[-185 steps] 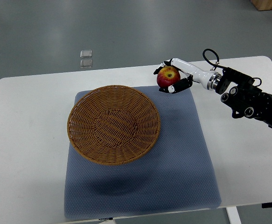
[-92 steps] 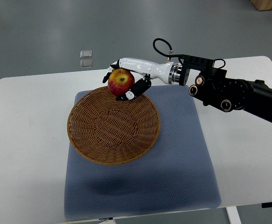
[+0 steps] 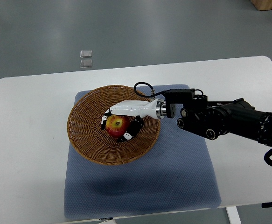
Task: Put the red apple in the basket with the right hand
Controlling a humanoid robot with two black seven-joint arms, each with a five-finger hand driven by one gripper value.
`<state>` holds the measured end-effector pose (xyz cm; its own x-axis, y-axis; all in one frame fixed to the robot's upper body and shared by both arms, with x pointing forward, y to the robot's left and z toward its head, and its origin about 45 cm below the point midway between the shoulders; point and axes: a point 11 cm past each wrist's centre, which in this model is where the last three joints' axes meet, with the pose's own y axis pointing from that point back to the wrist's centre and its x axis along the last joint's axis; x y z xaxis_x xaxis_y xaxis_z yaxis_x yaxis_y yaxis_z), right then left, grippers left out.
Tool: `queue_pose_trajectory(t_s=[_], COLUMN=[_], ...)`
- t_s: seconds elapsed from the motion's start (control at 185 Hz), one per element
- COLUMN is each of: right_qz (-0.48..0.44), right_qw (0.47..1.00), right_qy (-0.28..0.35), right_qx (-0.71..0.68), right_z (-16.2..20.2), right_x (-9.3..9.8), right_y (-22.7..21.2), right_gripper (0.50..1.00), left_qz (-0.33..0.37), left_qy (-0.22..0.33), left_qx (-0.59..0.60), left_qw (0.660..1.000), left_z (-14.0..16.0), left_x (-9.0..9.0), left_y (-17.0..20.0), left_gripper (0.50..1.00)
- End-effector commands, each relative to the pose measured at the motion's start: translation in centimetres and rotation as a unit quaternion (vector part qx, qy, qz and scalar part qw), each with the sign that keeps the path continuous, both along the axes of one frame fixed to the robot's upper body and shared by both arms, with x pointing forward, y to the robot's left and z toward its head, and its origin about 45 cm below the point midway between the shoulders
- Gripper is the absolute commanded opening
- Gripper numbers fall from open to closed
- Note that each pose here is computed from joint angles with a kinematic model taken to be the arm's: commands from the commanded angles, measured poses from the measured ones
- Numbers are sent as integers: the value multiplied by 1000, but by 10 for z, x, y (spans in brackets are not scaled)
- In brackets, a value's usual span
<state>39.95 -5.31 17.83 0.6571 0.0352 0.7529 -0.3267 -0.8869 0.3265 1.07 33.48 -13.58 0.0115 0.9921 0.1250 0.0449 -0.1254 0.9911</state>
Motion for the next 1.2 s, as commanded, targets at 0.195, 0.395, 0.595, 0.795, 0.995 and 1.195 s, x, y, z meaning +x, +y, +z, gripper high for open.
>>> queue_pose_trajectory(t_s=[0.195, 0.395, 0.595, 0.795, 0.995, 1.195], right_qz=[-4, -25, -85, -251, -384, -503], right_qw=[1000, 998, 981, 901, 786, 674], right_qy=[5, -4, 62, 178, 248, 270], right_qx=[13, 56, 162, 306, 415, 468], right_z=[5, 37, 75, 79, 46, 7], right_x=[1, 18, 39, 71, 76, 69], right_y=[2, 5, -1, -58, -123, -165], right_gripper=[903, 911, 909, 907, 905, 905], left_qz=[-1, -1, -1, -1, -1, -1], left_qy=[0, 0, 0, 0, 0, 0], left_qx=[-1, 0, 1, 1, 0, 0], left_qw=[1000, 1000, 1000, 1000, 1000, 1000], left_z=[0, 0, 0, 0, 0, 0], left_x=[0, 0, 0, 0, 0, 0], left_y=[0, 0, 1, 0, 0, 0], left_gripper=[1000, 1000, 1000, 1000, 1000, 1000])
